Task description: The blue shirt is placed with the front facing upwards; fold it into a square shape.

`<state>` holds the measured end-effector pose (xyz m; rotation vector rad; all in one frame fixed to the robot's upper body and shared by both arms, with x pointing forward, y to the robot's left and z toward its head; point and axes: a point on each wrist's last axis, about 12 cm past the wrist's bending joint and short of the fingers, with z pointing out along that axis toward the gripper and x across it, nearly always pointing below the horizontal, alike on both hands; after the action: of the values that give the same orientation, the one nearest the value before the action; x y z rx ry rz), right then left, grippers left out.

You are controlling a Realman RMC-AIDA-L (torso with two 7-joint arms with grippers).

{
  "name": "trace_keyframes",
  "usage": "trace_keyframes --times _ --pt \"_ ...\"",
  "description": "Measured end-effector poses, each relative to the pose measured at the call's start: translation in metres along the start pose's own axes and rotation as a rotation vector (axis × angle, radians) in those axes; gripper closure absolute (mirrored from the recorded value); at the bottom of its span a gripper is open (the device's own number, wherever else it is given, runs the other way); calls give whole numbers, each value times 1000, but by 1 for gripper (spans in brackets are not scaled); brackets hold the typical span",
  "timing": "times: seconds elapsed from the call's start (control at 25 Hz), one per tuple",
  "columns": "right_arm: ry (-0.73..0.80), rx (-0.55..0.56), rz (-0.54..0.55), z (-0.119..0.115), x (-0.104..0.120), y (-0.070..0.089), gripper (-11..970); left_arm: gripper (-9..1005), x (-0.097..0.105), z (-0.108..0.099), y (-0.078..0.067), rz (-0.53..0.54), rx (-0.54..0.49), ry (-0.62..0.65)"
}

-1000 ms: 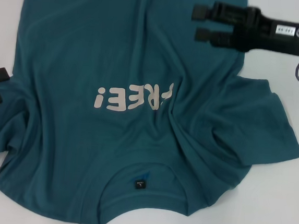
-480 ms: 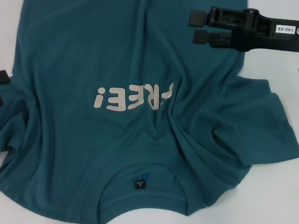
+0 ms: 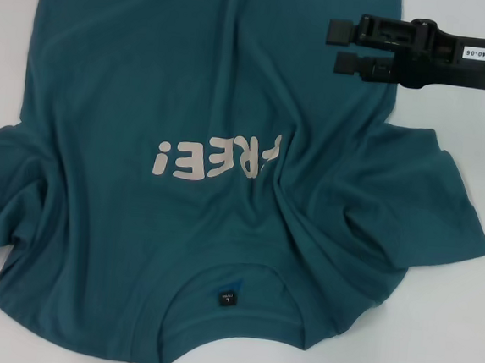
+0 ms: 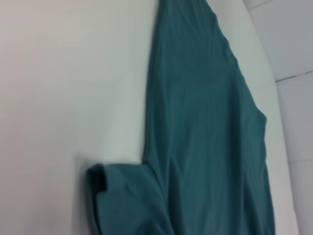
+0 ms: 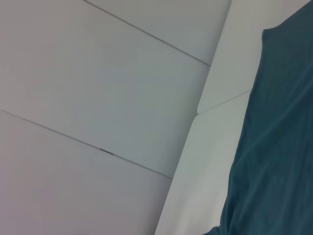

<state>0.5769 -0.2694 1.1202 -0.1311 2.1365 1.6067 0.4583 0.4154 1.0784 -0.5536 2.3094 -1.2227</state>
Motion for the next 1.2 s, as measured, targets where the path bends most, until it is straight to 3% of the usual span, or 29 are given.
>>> trace_keyframes --times 0.56,1.2 --pt "-13 16 -18 0 -2 -1 44 150 -3 -3 2 5 -24 -21" --pt "-45 22 -13 -4 -5 -2 44 150 3 -3 20 -80 -105 -34"
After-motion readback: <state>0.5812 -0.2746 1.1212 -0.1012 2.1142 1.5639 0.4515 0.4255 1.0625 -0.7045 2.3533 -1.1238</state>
